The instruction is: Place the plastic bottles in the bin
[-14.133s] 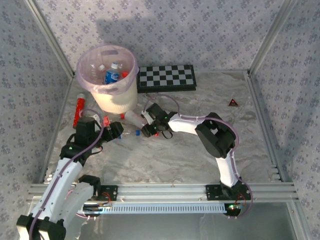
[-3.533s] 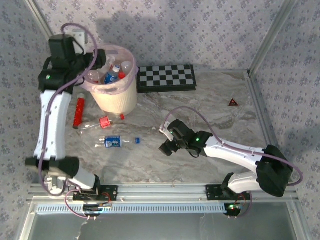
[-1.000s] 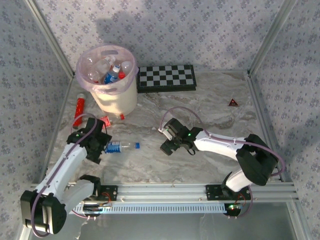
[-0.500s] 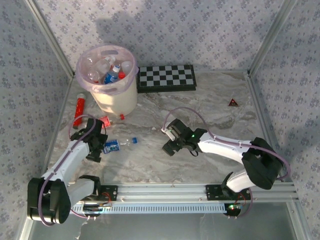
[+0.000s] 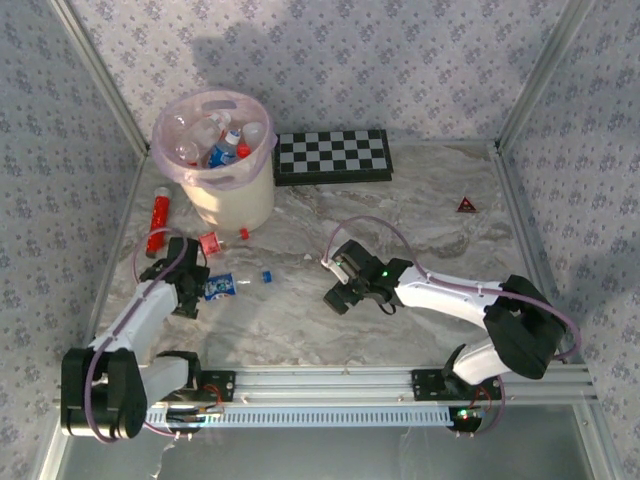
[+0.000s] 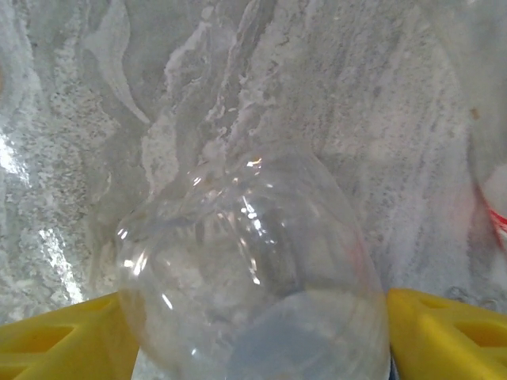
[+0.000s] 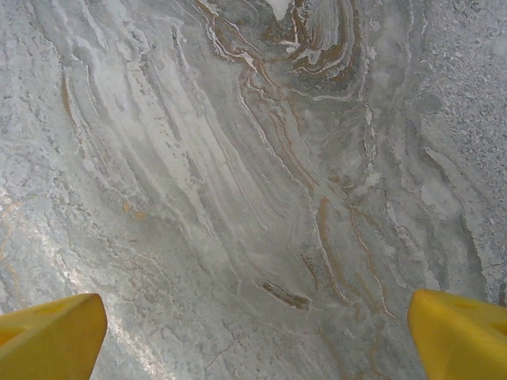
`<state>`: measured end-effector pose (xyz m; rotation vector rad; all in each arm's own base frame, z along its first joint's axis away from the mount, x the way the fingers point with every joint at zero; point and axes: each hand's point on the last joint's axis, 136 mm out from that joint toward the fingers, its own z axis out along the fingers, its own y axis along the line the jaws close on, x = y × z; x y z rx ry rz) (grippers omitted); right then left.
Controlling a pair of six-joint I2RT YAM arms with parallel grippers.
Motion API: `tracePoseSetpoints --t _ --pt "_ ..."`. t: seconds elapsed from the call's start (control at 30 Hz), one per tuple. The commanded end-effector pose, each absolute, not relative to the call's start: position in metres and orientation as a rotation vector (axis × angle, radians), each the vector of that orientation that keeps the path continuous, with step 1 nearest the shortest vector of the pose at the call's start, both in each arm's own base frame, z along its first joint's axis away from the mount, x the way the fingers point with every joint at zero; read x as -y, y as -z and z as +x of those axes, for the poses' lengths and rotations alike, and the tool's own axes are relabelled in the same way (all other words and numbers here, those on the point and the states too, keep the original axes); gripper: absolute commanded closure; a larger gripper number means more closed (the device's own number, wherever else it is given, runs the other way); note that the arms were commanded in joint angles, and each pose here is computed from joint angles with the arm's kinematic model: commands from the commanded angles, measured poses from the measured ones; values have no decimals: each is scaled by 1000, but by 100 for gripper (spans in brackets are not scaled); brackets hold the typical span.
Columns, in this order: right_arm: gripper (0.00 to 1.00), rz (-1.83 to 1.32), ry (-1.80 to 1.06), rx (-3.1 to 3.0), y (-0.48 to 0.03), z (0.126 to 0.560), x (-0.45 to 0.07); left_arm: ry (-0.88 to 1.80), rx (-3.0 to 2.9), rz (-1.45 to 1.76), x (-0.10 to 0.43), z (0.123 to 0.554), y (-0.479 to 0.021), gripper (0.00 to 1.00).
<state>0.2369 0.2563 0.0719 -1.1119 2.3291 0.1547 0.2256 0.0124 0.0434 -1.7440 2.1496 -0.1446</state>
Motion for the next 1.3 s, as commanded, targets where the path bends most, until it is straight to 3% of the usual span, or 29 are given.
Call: tracePoseSetpoints --t 0.0,0.1,0.3,0.5,0.67,0.77,0.97,1.27 --pt "1 -1093 -133 -2345 -73 236 -253 146 -2166 -1690 -14 237 -48 17" --pt "2 -1090 -131 -2352 -71 234 -252 190 -2145 -1706 -11 241 -44 16" --pt "2 -1092 -121 -2354 -68 234 -250 141 -2147 -1696 -19 232 -57 36" --pt "2 -1089 -127 -2343 -71 236 -252 134 -2074 -1602 -36 228 -106 41" --pt "2 -1096 -124 -2345 -66 239 -252 51 -2009 -1378 -56 236 -191 50" --pt "2 -1094 -128 -2340 -68 243 -254 41 -1953 -1242 -62 246 -252 60" --pt "1 -1086 -115 -2342 -68 245 -253 153 -1729 -973 -59 268 -384 100" --pt "2 -1081 -102 -2348 -71 246 -253 525 -1441 -429 15 334 -549 100"
